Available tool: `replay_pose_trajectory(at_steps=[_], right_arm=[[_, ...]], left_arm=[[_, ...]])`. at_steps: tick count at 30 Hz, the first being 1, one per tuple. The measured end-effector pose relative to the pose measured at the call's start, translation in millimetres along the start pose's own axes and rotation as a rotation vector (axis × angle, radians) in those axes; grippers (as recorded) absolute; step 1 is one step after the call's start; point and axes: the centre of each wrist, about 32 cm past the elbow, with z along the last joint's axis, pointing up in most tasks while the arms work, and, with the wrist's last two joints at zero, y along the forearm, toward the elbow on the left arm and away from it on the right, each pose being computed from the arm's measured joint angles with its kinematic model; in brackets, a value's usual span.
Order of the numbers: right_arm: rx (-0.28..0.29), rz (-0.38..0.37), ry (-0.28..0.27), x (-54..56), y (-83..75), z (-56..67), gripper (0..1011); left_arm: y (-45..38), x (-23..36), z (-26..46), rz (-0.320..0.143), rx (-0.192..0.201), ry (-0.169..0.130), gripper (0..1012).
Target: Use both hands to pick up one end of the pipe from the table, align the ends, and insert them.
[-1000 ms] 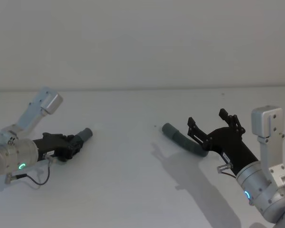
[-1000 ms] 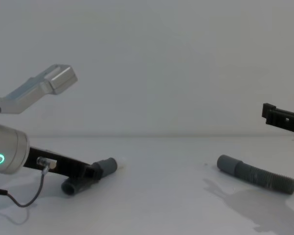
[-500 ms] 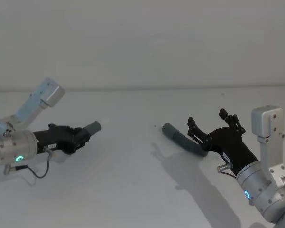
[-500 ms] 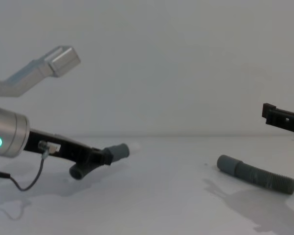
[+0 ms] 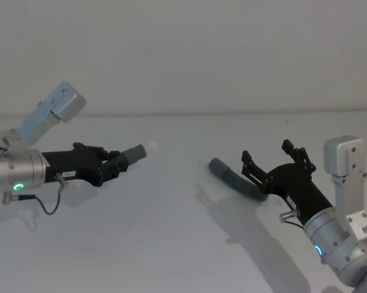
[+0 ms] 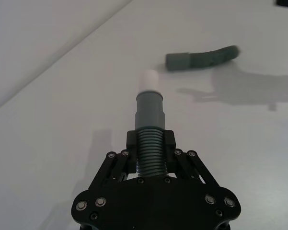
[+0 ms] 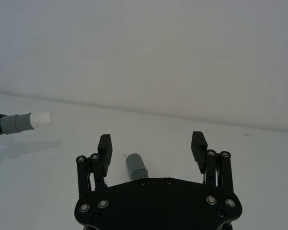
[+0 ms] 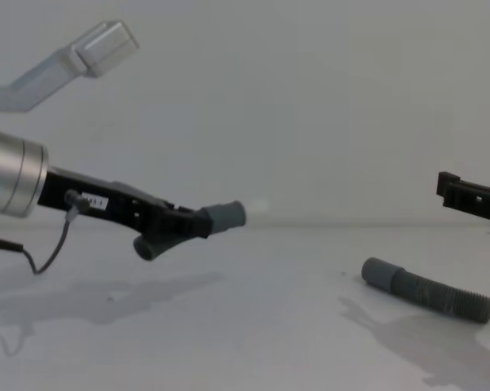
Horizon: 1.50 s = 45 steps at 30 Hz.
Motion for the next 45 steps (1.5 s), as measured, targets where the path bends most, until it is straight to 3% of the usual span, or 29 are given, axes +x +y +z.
replay_pose_trajectory(at_steps=[16, 23, 33, 45], right_arm=[[0.0, 0.0, 0.0, 0.0, 0.0, 0.0, 1003], [0.0, 0.0, 0.0, 0.0, 0.0, 0.0, 1003], [0.0, 0.0, 0.0, 0.0, 0.0, 0.0, 1003], [0.0, 0.0, 0.0, 0.0, 0.0, 0.0, 1003]], left_arm=[[5.0, 22.2, 33.2, -0.227, -0.011, -0.15, 292], [6.9, 29.4, 43.0, -0.3, 0.001, -0.205, 292], [8.6, 33.1, 48.2, -0.351, 0.017, -0.246, 292], [7.4, 33.4, 48.2, -0.373, 0.023, -0.262, 292]])
